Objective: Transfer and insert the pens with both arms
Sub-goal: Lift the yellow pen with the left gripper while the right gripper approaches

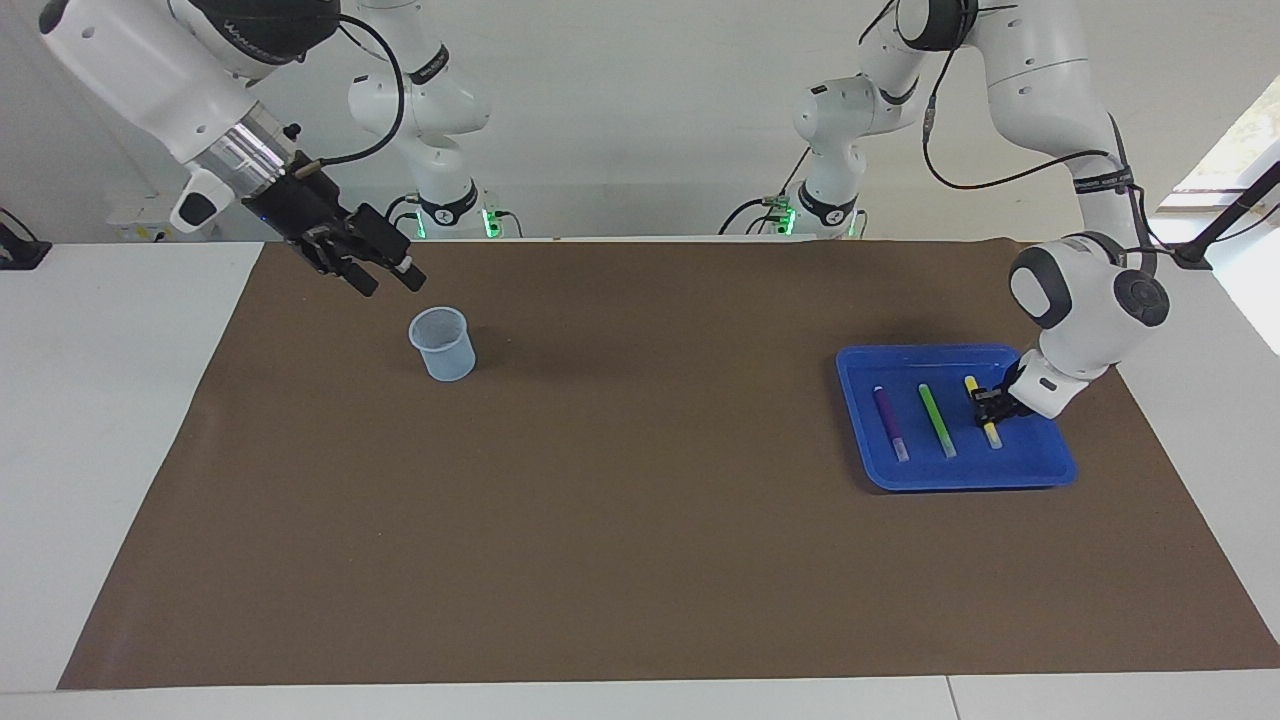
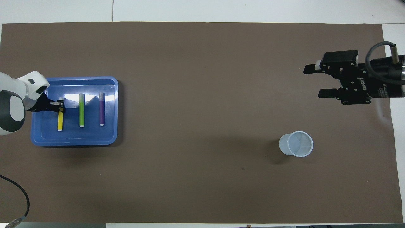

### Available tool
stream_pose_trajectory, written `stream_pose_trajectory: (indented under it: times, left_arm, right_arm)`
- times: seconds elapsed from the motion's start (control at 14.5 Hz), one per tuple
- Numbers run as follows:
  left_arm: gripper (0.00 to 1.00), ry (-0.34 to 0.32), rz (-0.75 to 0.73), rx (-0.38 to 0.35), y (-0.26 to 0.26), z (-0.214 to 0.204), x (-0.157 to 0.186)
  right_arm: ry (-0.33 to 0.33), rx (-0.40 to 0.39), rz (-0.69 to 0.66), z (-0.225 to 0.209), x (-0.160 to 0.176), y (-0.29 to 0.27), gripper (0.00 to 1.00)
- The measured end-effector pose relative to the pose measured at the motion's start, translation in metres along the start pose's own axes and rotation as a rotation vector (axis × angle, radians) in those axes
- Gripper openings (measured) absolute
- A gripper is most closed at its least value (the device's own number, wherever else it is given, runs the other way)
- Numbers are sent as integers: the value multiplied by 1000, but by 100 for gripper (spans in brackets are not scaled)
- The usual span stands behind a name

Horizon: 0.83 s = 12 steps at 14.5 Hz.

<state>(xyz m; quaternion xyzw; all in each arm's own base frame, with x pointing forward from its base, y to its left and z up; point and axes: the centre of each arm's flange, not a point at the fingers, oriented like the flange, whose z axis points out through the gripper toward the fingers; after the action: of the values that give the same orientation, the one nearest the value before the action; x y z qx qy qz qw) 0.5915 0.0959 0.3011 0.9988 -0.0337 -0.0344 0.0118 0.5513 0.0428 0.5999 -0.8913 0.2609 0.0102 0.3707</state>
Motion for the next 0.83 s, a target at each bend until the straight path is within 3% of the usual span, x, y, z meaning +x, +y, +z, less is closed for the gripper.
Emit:
stream_pose_trajectory:
  times: [0.14, 0.35, 0.62, 0.83]
  left_arm:
    - [17, -3, 3, -1, 2, -4, 2]
    - [17, -65, -40, -17, 10, -42, 12]
    - [17, -109, -328, -96, 66, -131, 26]
    - [17, -165, -535, -189, 126, -179, 17]
  right_arm:
    - [17, 115, 55, 9, -6, -2, 100]
    - [55, 195, 127, 29, -21, -18, 100]
    - [35, 275, 233, 45, -29, -30, 100]
    - [34, 280, 254, 51, -23, -26, 100]
